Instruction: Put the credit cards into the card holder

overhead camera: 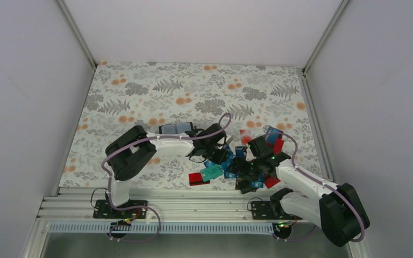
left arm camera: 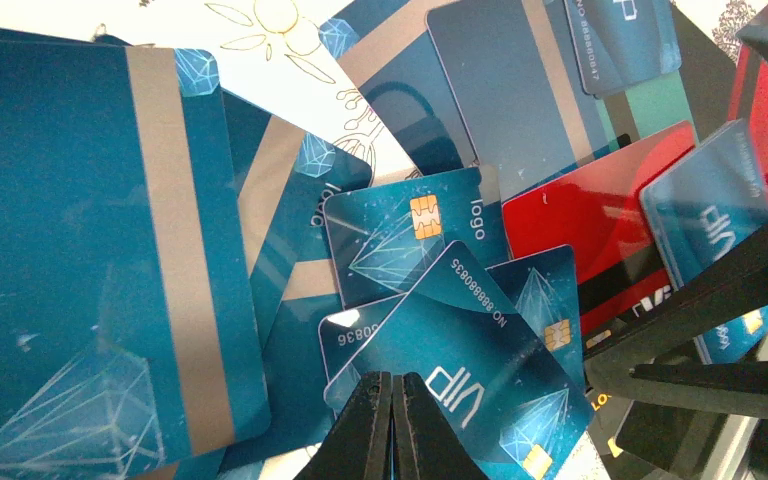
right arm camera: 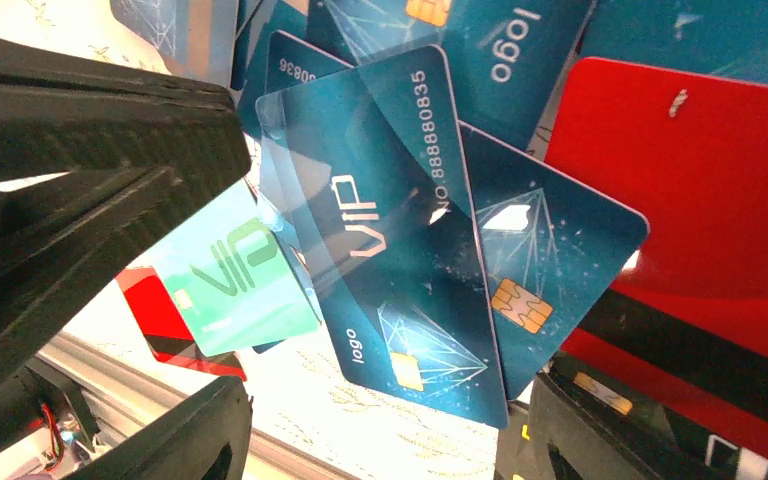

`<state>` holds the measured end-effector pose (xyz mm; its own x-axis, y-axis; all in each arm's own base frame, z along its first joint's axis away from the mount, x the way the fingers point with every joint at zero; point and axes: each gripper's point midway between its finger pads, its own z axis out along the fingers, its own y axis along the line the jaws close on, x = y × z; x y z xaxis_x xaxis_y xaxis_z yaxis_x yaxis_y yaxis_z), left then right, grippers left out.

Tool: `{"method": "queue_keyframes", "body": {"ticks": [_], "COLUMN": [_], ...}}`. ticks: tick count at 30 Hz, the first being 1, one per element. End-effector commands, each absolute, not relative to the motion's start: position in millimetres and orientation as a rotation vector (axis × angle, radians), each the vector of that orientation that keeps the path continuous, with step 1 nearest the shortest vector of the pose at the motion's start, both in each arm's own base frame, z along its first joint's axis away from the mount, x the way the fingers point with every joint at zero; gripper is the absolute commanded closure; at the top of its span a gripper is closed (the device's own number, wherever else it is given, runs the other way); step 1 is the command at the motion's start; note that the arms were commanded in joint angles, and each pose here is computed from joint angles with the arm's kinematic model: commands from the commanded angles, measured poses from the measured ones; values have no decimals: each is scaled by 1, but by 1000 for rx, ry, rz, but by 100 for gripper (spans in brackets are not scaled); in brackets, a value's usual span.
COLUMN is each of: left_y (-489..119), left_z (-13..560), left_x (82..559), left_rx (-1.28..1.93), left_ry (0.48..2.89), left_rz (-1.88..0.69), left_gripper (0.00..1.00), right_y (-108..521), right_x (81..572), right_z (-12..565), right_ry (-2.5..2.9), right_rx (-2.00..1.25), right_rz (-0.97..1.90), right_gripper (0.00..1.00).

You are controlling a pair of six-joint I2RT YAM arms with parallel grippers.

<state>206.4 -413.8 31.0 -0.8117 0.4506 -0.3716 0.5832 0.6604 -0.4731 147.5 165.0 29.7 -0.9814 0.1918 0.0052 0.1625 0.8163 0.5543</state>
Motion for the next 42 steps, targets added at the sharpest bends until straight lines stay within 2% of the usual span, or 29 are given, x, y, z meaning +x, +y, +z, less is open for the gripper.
{"method": "queue_keyframes", "body": {"ticks": [1,8,23,32,42], "left_y": [-405,-411,-408,-382,-363], "left_z": [43,54,14,-6,-20], "left_x": [208,208,198,202,194], "left_rx": [814,821,853,759,685], "left_ry": [2640,2613,2698,2766,2812], "left_rz": [-815,-866,-856,-717,-710], "left_gripper": [97,97,98,98,98], "right_y": [159,162,180,196,197], "right_x": [137,139,146,148,145], "right_z": [17,18,29,38,37], "right_ry": [2994,2986,2933,2889,2897], "right_rx": [275,245,109,22,29], "right_rz": [858,876,1019,1158,1185], "right_gripper": [29,30,30,30,31]}}
